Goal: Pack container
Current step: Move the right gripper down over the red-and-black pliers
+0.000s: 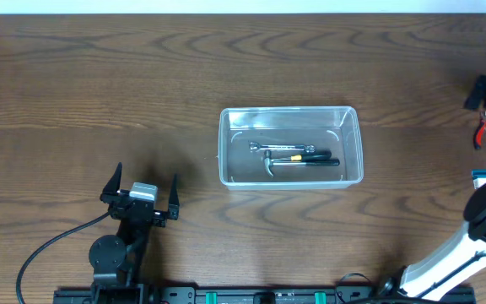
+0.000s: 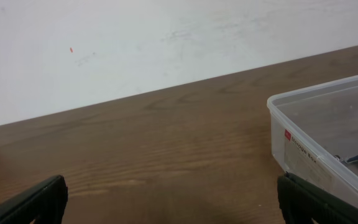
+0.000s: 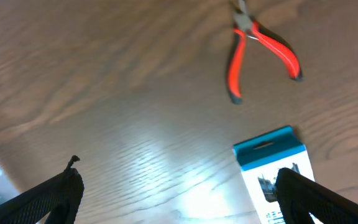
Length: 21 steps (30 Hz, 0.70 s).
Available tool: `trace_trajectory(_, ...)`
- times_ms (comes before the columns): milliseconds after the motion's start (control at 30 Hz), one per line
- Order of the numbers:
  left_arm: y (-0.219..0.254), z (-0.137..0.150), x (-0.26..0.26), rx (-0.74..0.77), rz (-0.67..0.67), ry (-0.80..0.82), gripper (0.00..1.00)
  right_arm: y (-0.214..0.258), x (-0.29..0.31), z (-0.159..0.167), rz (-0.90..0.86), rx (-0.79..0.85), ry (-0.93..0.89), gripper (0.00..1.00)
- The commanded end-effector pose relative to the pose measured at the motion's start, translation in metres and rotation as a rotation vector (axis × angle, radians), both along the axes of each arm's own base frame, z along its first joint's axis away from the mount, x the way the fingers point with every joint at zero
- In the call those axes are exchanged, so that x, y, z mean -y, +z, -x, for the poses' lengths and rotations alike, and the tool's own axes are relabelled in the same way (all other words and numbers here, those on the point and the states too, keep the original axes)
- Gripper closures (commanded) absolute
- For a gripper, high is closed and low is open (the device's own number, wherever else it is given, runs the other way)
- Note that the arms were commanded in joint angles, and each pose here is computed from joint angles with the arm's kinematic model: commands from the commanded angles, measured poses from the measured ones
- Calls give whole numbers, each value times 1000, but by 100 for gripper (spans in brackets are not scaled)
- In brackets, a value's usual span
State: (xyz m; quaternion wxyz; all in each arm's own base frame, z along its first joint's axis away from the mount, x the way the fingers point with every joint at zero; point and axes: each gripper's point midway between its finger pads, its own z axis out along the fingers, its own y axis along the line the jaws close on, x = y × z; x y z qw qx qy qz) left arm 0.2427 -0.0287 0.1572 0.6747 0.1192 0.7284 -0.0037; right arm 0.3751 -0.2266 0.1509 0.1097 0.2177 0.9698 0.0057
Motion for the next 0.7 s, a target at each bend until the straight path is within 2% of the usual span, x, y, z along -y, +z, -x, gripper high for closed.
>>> trace_trajectory(0,-16,0,0,-46,5,1,2,-5,11,4,-36,18,23,1)
trace_trajectory(233,-16,0,0,-46,5,1,2,-17,23,-2,12,17,152,1)
trace_trajectory(433,-16,0,0,-46,5,1,2,-26,44,-18,115,23,145,1)
trace_trajectory(667,-16,0,0,-46,5,1,2,-51,42,-24,97,-18,122,1)
